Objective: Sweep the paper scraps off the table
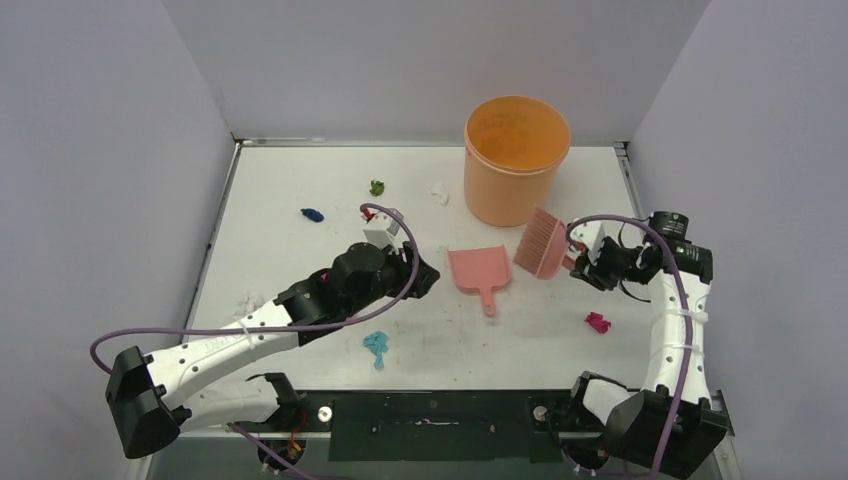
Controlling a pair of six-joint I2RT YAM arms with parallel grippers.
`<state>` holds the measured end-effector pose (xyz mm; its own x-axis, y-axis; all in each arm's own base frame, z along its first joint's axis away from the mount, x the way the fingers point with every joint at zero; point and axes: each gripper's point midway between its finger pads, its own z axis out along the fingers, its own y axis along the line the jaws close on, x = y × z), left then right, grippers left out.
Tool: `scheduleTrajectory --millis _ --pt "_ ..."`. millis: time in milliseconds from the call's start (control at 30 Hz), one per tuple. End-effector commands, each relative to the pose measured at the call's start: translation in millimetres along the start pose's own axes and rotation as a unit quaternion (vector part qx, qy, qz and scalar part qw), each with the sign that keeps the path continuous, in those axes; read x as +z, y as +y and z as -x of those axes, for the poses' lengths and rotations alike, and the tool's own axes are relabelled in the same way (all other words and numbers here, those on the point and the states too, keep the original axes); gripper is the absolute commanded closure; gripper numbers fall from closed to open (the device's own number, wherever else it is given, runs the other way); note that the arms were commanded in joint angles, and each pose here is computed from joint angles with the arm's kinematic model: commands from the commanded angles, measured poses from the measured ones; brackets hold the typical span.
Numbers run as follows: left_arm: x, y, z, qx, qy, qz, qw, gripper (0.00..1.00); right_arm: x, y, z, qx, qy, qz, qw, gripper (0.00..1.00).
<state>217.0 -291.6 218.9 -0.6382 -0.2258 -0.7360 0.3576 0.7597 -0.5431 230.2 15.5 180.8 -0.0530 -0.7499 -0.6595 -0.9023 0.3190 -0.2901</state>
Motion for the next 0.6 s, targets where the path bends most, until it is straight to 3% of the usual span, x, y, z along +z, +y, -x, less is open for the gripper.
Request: scheduleTrajectory --millis 0,133,300,567 --pt "-6.4 -65.9 37.6 0.016 -0.087 -0.123 0.989 0.52 -8.6 -31.9 90.5 0.148 -0.193 -0.068 0.967 0.95" --pt "-5.9 -96.7 41.8 0.044 -0.105 -0.170 0.979 0.49 -8.7 -36.4 124.0 0.207 -0.244 -0.087 0.943 0.95" --pt "-2.6 -138.3 48.0 0.071 -0.131 -0.209 0.967 0.46 -1.8 -30.7 150.6 0.295 -0.288 -0.043 0.910 0.95" --pt "13.7 -175.0 66.0 0.063 -0.181 -0.218 0.957 0.46 12.7 -5.9 186.6 0.309 -0.303 0.004 0.901 0.95"
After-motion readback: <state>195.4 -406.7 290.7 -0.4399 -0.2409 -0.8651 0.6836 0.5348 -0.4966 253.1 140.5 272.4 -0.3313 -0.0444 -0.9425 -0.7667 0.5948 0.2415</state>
